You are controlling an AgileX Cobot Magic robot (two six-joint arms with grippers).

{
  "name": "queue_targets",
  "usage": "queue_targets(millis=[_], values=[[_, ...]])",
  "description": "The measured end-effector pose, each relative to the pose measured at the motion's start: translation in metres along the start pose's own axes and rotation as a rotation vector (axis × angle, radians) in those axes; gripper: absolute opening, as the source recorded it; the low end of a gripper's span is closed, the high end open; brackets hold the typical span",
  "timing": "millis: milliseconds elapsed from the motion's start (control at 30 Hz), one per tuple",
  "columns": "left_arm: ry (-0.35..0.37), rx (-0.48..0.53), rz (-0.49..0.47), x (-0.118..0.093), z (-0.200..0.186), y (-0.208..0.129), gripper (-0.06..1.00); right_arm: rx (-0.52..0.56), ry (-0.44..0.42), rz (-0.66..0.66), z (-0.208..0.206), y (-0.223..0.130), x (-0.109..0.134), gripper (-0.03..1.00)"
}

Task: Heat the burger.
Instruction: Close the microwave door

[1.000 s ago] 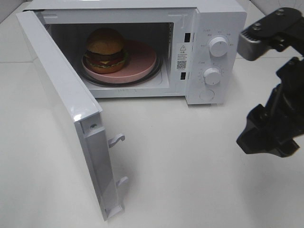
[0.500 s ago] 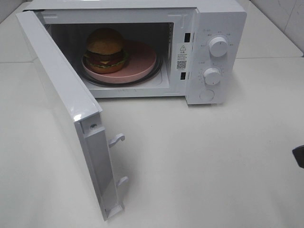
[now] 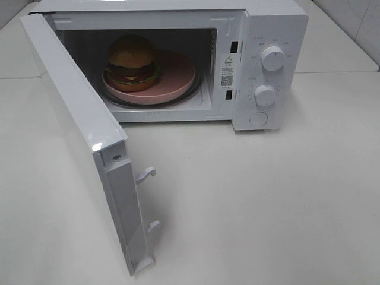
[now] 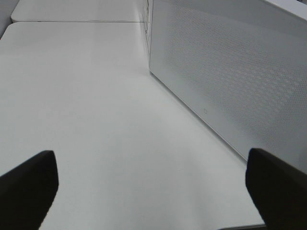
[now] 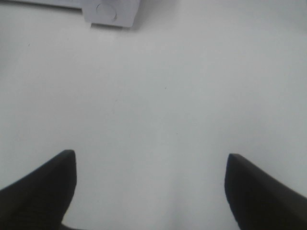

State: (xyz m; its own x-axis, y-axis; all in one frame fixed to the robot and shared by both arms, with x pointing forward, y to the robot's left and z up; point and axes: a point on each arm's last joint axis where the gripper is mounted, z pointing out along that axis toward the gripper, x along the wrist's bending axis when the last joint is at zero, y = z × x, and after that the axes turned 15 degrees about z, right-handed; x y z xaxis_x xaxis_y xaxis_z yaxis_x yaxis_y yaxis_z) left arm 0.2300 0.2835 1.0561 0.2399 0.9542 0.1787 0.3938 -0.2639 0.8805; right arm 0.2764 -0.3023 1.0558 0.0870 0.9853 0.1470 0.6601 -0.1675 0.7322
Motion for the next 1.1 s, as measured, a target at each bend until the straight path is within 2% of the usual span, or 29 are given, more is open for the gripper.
queue_targets(millis=[33, 100, 500, 767, 1100], values=[[0.0, 0.0, 0.0, 0.0, 0.0, 0.0, 0.98, 0.0, 0.0, 0.0, 0.0, 0.0, 0.0, 0.77], [0.0, 0.0, 0.0, 0.0, 0.0, 0.0, 0.98, -0.072, -0.015, 0.036, -0.006, -0.004, -0.004, 0.77], [0.0, 0.0, 0.0, 0.0, 0.0, 0.0, 0.98, -0.165, -0.057, 0.096, -0.016, -0.02, -0.009, 0.77], [0.0, 0.0, 0.0, 0.0, 0.0, 0.0, 0.98, -0.274, -0.084, 0.154, -0.029, -0.032, -0.01, 0.77], [0.0, 0.0, 0.0, 0.0, 0.0, 0.0, 0.98, -0.274, -0.088, 0.161, -0.029, -0.032, -0.01, 0.77]])
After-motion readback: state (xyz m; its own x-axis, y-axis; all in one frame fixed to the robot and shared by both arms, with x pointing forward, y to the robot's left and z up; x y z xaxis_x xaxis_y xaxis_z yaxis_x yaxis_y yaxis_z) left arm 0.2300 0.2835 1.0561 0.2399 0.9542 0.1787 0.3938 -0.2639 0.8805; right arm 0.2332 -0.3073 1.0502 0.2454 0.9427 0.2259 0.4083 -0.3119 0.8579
